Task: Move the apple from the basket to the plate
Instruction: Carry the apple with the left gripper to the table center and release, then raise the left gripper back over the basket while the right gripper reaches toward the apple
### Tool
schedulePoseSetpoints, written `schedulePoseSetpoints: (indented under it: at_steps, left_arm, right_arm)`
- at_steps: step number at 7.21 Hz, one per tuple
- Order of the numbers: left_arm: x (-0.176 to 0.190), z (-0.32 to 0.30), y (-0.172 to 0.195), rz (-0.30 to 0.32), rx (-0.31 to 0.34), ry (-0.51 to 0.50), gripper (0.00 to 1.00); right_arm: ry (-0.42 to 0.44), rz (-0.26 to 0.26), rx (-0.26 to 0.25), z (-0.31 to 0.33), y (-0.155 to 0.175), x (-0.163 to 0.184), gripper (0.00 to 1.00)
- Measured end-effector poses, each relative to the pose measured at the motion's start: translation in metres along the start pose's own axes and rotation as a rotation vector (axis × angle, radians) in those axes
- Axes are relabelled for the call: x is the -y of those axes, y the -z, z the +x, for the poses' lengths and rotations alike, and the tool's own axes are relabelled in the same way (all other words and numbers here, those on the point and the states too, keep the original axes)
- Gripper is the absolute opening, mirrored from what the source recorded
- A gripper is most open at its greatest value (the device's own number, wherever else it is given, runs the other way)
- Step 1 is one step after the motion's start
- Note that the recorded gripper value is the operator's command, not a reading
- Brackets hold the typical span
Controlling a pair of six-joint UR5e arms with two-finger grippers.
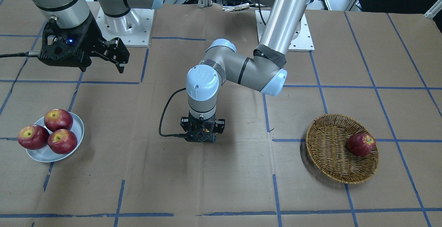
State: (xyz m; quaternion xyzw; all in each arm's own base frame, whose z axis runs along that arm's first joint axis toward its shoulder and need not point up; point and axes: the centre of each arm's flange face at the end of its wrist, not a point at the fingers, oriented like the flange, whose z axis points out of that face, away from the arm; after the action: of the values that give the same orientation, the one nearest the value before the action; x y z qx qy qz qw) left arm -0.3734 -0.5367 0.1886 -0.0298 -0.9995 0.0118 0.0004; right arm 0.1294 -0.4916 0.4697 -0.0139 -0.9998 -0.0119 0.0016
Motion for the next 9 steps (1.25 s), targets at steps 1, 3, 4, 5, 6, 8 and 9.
schedulePoseSetpoints:
  at_steps: [1, 3, 4, 5, 6, 8, 9]
  left_arm:
    - [-0.001, 0.001, 0.0, -0.003, -0.008, 0.0, 0.51]
    - [-0.001, 0.001, 0.0, -0.005, -0.011, 0.0, 0.9]
    - [-0.001, 0.001, -0.001, -0.007, -0.01, 0.0, 0.98]
    - [-0.001, 0.001, -0.001, -0.007, -0.01, -0.001, 0.99]
    - [-0.001, 0.001, 0.004, 0.0, -0.012, -0.004, 0.99]
    - [0.004, -0.005, 0.041, 0.036, -0.023, -0.007, 0.99]
    - [0.006, -0.02, 0.076, 0.045, -0.023, -0.011, 0.99]
  right_arm:
    - [0.0, 0.0, 0.0, 0.0, 0.0, 0.0, 1.0]
    - [0.0, 0.0, 0.001, 0.0, 0.0, 0.0, 1.0]
    - [0.0, 0.0, 0.0, 0.0, 0.0, 0.0, 1.0]
    - [0.0, 0.0, 0.0, 0.0, 0.0, 0.0, 1.0]
    - [0.0, 0.0, 0.001, 0.0, 0.0, 0.0, 1.0]
    - [-0.001, 0.0, 0.001, 0.0, 0.0, 0.0, 1.0]
    - [-0.001, 0.0, 0.002, 0.0, 0.0, 0.0, 1.0]
